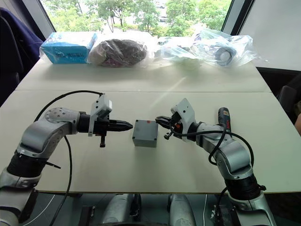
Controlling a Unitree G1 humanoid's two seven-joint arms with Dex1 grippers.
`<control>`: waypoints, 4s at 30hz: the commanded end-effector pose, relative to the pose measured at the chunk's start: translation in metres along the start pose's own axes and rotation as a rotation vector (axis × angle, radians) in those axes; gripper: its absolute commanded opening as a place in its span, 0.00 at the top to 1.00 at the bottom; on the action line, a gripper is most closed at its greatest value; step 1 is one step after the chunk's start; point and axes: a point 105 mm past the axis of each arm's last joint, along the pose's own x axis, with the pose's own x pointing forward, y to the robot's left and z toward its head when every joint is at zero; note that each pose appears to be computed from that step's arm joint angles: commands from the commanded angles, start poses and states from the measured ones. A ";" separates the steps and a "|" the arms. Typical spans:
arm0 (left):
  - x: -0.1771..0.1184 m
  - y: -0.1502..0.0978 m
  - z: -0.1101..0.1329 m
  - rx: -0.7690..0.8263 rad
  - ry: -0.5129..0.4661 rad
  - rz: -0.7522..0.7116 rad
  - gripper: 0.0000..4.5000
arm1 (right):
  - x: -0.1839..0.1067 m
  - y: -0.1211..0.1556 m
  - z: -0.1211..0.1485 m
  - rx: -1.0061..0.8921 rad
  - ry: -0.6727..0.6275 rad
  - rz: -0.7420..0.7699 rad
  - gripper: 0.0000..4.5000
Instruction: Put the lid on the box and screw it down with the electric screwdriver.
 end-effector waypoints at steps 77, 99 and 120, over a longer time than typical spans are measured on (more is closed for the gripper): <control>0.028 -0.036 0.061 0.279 -0.119 -0.175 1.00 | -0.129 -0.089 -0.069 0.619 0.901 -0.418 0.20; 0.009 0.001 0.044 0.115 -0.129 -0.073 1.00 | -0.113 -0.130 0.164 0.150 -0.430 -0.427 0.60; 0.040 -0.001 -0.005 0.168 0.060 -0.109 1.00 | -0.017 0.012 0.101 0.035 -0.538 -0.054 0.60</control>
